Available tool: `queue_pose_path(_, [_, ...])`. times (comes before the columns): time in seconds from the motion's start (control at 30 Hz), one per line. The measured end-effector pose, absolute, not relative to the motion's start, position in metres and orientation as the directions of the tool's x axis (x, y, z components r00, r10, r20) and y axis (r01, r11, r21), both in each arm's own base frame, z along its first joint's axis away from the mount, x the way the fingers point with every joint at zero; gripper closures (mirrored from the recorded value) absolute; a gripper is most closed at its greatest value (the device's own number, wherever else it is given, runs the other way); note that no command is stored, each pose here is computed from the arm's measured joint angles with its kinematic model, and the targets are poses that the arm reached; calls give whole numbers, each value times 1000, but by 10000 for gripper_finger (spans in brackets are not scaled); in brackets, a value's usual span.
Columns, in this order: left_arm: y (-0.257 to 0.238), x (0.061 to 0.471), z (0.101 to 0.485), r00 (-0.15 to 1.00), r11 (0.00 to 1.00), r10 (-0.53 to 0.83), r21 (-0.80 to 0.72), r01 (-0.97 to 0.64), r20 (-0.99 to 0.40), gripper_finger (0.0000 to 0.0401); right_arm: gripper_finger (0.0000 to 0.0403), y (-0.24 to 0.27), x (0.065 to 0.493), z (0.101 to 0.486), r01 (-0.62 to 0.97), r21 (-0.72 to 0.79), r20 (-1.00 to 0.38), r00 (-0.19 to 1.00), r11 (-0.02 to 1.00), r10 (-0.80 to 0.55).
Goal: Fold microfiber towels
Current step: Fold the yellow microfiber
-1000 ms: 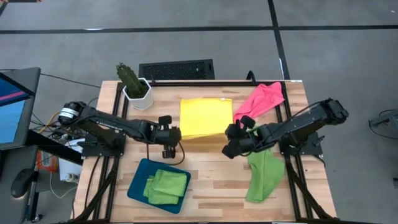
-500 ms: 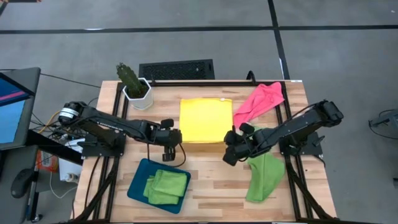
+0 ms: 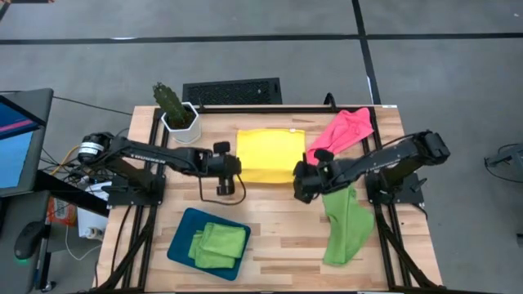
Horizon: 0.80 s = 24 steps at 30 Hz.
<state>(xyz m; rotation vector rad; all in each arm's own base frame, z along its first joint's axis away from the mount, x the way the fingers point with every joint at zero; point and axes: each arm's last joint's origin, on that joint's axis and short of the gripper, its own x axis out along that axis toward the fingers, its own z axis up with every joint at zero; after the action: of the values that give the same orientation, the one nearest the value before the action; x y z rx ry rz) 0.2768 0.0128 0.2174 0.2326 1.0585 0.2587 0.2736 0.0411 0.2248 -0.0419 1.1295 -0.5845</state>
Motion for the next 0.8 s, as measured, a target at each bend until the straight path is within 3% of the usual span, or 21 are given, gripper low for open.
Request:
queue_pose_path(0.4, [76, 272, 220, 466, 938, 347, 304, -166, -814, 401, 397, -31, 288, 218, 373, -403, -831, 233, 836, -505])
queue_pose_path(0.8, [105, 269, 223, 539, 950, 311, 237, -204, -782, 401, 397, -67, 288, 214, 389, -394, -846, 200, 832, -494])
